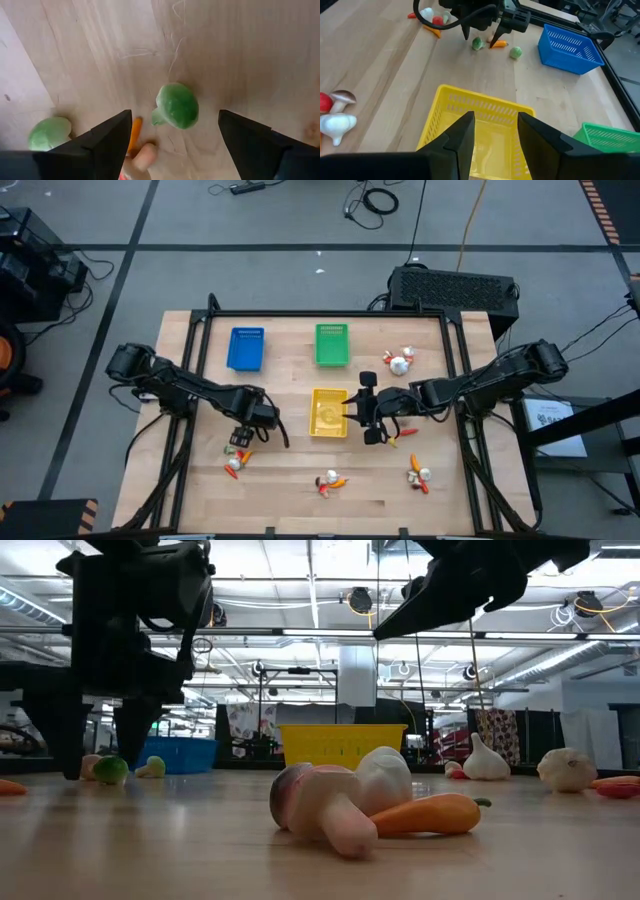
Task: Sort produce into baskets
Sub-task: Put the green mushroom into the yellow bin, then put the red mushroom into the yellow bin
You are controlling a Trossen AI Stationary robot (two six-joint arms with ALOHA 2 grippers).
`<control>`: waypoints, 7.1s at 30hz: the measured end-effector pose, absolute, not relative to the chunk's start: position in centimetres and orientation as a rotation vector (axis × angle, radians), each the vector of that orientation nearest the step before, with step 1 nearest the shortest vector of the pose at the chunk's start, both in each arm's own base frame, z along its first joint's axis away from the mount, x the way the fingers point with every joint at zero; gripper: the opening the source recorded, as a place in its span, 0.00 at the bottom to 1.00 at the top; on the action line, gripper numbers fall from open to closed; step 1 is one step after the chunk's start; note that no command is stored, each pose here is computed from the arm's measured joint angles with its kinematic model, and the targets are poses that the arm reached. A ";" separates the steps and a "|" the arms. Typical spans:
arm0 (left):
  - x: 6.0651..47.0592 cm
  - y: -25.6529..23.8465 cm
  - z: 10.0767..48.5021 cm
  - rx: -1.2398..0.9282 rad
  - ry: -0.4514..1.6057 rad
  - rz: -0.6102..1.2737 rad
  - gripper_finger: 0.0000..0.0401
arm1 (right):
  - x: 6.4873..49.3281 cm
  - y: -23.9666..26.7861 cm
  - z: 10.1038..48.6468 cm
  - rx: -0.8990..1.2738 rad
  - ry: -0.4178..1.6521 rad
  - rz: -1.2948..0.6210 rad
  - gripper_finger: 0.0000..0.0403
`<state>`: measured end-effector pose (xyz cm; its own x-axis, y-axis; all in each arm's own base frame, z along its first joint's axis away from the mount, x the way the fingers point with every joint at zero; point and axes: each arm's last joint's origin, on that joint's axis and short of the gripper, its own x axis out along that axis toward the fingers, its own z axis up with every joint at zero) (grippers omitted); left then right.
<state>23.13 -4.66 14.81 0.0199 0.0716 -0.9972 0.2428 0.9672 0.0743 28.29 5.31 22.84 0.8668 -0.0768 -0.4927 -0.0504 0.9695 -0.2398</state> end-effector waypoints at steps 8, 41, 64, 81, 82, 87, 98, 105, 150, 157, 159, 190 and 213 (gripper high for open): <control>23.4 -4.6 14.4 0.297 1.507 -0.127 0.76 | 28.3 5.3 22.9 -0.255 0.516 -0.013 0.35; 25.2 -4.8 16.5 0.337 1.428 -0.157 0.23 | 28.1 5.3 22.8 -0.265 0.541 -0.010 0.35; 35.2 -4.4 20.8 0.609 0.617 -0.061 0.22 | 24.8 4.4 24.1 -0.130 0.671 -0.092 0.35; 35.2 -4.7 20.6 0.608 0.621 -0.075 0.41 | 24.8 4.5 24.1 -0.130 0.669 -0.087 0.35; 35.2 -4.7 20.6 0.609 0.621 -0.071 0.44 | 24.8 4.5 24.1 -0.125 0.669 -0.089 0.35; 35.2 -4.7 20.6 0.609 0.622 -0.070 0.53 | 24.8 4.5 24.1 -0.106 0.668 -0.095 0.35; 35.2 -5.8 20.9 0.634 0.590 -0.030 0.56 | 24.8 4.5 24.1 -0.106 0.670 -0.095 0.35; 35.1 -6.7 21.1 0.639 0.564 -0.045 0.56 | 24.8 4.5 24.1 -0.106 0.672 -0.095 0.35; 36.8 -23.9 17.9 0.257 0.738 -0.298 0.56 | 24.6 6.2 24.1 0.162 0.705 0.121 0.35; 37.3 -23.6 15.7 0.267 0.814 -0.317 0.56 | 24.2 7.7 24.2 0.143 0.691 0.159 0.35; 37.5 -23.3 15.6 0.266 0.816 -0.311 0.56 | 24.1 8.0 24.2 0.129 0.686 0.150 0.35; 37.8 -22.7 12.6 0.267 0.909 -0.329 0.48 | 24.1 8.3 24.2 0.090 0.679 0.165 0.35; 36.9 -21.1 19.3 0.302 0.846 -0.221 0.26 | 24.1 8.3 24.3 0.101 0.673 0.164 0.35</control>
